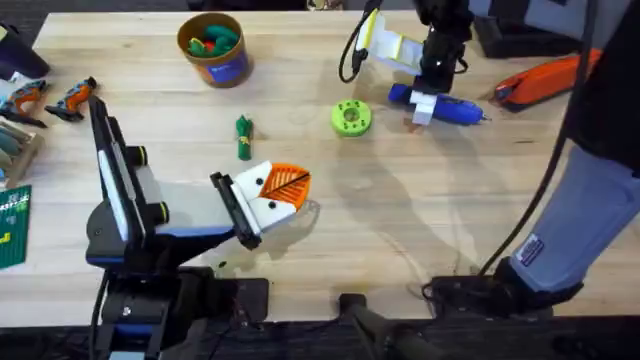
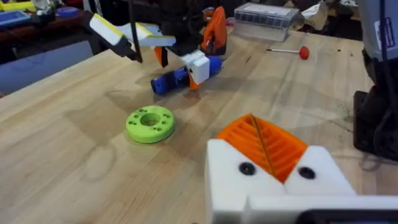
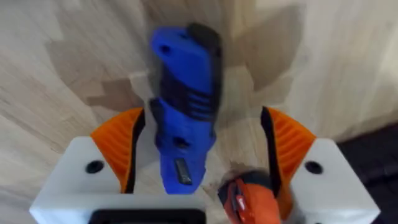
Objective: Pick up the gripper from the table and insert it into the empty holder that is missing its gripper. Then pick up a screw, insert it into the mounting hole, and use the screwdriver to tighten it. Finally, clean up the table by picking up the vegetable and placing it into the bucket.
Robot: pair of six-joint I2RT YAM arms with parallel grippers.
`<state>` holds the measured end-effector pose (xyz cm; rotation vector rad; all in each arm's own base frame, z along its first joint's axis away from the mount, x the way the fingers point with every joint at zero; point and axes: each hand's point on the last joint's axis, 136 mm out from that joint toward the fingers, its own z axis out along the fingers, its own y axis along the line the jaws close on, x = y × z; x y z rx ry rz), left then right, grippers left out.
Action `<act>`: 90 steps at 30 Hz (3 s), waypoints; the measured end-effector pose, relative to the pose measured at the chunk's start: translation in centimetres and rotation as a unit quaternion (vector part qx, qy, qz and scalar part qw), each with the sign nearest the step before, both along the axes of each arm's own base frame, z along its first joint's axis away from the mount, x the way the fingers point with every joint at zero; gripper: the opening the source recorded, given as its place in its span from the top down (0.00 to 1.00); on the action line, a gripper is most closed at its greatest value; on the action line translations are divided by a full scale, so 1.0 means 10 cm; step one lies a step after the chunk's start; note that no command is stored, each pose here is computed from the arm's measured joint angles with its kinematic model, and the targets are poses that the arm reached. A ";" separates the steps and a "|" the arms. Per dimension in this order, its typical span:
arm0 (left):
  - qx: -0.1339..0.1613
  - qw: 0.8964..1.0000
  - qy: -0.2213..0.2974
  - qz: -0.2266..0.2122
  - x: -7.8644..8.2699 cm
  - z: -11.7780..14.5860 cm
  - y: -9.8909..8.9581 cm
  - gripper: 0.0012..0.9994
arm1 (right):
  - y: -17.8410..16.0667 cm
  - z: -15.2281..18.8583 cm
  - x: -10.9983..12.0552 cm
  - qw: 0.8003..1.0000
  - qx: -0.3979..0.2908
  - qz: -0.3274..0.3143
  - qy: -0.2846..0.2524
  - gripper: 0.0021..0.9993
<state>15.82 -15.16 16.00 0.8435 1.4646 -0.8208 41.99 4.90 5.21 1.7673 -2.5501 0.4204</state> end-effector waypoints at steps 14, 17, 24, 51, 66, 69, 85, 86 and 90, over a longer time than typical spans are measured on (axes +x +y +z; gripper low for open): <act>0.002 1.000 -0.004 0.002 0.01 0.00 0.00 0.01 | 0.57 2.09 -0.12 0.930 0.166 -0.135 -0.297 0.01; -0.007 1.000 0.003 0.025 0.08 0.03 0.04 0.01 | 0.64 2.46 -0.23 0.894 0.225 -0.179 -0.342 0.01; -0.038 0.989 0.051 0.132 0.34 0.08 0.26 0.01 | 0.71 2.78 -0.67 0.848 0.302 -0.269 -0.343 0.01; 0.184 0.839 0.363 0.361 1.15 0.42 1.09 0.01 | 0.30 1.51 -1.89 0.755 0.358 -0.482 -0.263 0.01; 0.297 0.735 0.466 0.393 1.40 -0.54 1.41 0.01 | 0.07 1.58 -2.31 0.701 0.438 -0.476 -0.300 0.01; 0.310 0.719 0.491 0.382 1.48 -0.79 1.40 0.01 | 0.07 1.58 -2.31 0.700 0.438 -0.477 -0.300 0.01; 0.325 0.652 0.580 0.365 1.75 -1.29 1.31 0.18 | 0.07 1.57 -2.31 0.700 0.438 -0.478 -0.299 0.01; 0.325 0.651 0.580 0.365 1.75 -1.29 1.29 0.24 | 0.07 1.57 -2.31 0.700 0.438 -0.478 -0.299 0.01; 0.324 0.652 0.581 0.364 1.75 -1.29 1.23 0.82 | 0.07 1.57 -2.31 0.700 0.438 -0.478 -0.299 0.01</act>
